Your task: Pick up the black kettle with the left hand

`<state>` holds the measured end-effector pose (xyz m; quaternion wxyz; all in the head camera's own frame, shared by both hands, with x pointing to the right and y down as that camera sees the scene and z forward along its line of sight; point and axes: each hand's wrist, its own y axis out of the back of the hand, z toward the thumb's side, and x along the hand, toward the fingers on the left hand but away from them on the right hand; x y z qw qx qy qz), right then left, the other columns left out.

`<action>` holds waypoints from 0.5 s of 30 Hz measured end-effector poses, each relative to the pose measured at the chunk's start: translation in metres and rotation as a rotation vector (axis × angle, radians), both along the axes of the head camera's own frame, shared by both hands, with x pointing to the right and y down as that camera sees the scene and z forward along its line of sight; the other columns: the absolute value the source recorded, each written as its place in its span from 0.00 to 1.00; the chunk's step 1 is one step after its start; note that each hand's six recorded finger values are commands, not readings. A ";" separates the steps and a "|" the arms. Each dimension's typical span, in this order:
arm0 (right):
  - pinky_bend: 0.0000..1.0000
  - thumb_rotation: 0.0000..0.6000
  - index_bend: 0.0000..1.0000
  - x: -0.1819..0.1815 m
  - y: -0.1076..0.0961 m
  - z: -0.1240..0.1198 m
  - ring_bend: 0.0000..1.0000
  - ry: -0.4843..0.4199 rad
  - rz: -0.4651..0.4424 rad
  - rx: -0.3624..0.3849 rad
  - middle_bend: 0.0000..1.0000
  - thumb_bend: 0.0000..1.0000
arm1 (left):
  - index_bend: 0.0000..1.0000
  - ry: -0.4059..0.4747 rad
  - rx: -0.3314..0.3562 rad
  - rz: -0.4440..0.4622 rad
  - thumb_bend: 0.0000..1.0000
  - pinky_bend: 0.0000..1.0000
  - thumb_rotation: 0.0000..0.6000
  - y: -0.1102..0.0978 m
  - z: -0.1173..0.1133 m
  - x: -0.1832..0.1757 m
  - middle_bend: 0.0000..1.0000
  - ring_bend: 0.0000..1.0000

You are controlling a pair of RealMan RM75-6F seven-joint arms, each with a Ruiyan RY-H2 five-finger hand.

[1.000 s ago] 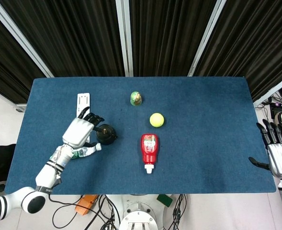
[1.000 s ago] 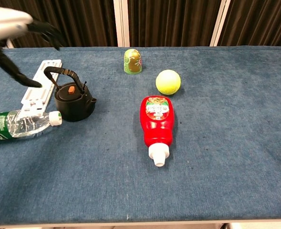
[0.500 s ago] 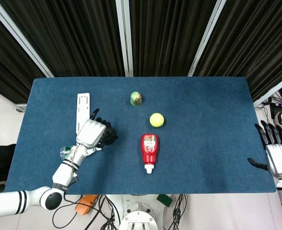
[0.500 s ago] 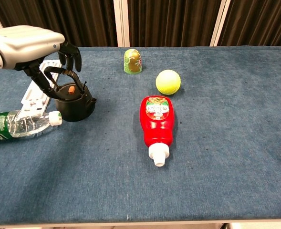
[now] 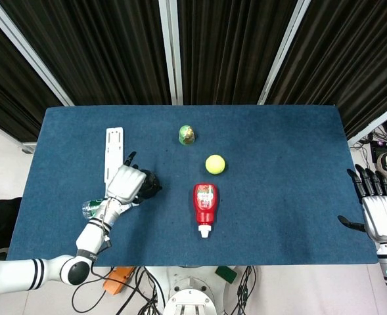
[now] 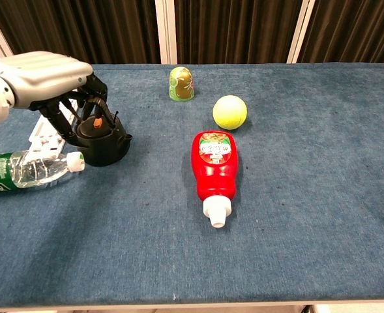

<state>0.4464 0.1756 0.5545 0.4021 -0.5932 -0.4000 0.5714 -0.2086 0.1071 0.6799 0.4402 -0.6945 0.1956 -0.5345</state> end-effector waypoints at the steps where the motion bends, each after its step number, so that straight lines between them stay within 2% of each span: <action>1: 0.00 1.00 0.00 0.000 0.000 0.000 0.00 0.000 0.001 0.000 0.00 0.07 | 0.56 0.000 -0.003 -0.002 0.10 0.00 1.00 0.000 0.001 0.000 0.61 0.50; 8: 0.00 1.00 0.00 0.001 0.000 0.003 0.00 -0.002 0.007 -0.005 0.00 0.07 | 0.69 0.016 -0.038 -0.014 0.10 0.00 1.00 0.002 0.007 0.001 0.77 0.66; 15: 0.00 1.00 0.00 0.002 -0.001 0.004 0.00 -0.005 0.015 -0.005 0.00 0.07 | 0.81 0.040 -0.083 -0.040 0.10 0.00 1.00 0.002 0.014 0.000 0.89 0.77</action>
